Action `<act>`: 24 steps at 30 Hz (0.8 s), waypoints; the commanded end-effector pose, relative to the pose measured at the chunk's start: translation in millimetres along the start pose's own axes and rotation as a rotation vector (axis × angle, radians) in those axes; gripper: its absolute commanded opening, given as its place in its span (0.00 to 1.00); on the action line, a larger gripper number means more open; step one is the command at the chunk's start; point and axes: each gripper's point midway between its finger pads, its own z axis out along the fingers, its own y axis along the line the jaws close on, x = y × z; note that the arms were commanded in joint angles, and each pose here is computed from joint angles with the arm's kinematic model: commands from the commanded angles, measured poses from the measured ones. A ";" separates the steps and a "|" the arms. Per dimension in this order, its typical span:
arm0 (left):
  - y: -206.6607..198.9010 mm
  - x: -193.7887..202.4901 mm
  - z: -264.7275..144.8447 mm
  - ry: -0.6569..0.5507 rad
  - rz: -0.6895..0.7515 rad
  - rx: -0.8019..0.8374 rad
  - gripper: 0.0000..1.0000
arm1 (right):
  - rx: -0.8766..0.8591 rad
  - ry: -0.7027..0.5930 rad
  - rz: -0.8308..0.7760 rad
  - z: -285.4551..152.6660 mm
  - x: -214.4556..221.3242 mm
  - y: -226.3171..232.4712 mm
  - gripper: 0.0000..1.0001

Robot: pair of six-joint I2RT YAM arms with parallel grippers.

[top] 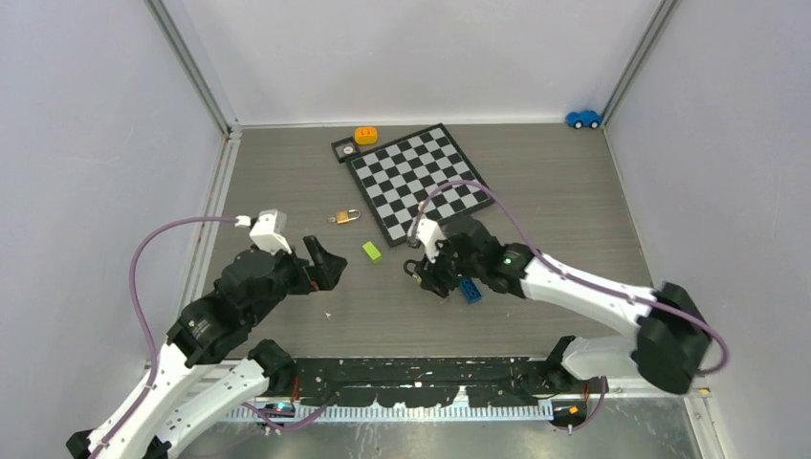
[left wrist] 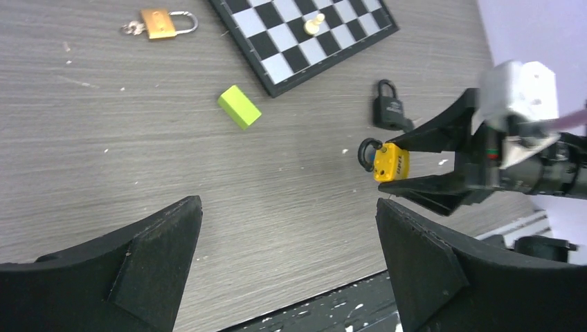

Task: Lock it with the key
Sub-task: Pick up the lock from the center of the board.

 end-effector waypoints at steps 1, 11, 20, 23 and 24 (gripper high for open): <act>-35.5 -32.7 -13.8 -0.087 -0.001 0.158 1.00 | -0.043 -0.467 0.121 -55.7 -97.0 20.9 0.00; -122.1 -20.4 -11.1 0.027 -0.025 0.589 0.91 | -0.085 -0.746 0.162 -115.4 -160.0 56.6 0.00; -133.0 -27.1 -7.5 0.027 -0.005 0.616 0.82 | -0.077 -0.786 0.104 -130.0 -181.4 79.7 0.00; -137.4 -20.4 -7.7 0.057 -0.018 0.646 0.74 | -0.070 -0.802 0.104 -132.5 -185.9 83.2 0.00; -137.9 -18.9 -8.0 0.059 -0.023 0.653 0.72 | -0.068 -0.801 0.105 -132.2 -186.4 83.6 0.00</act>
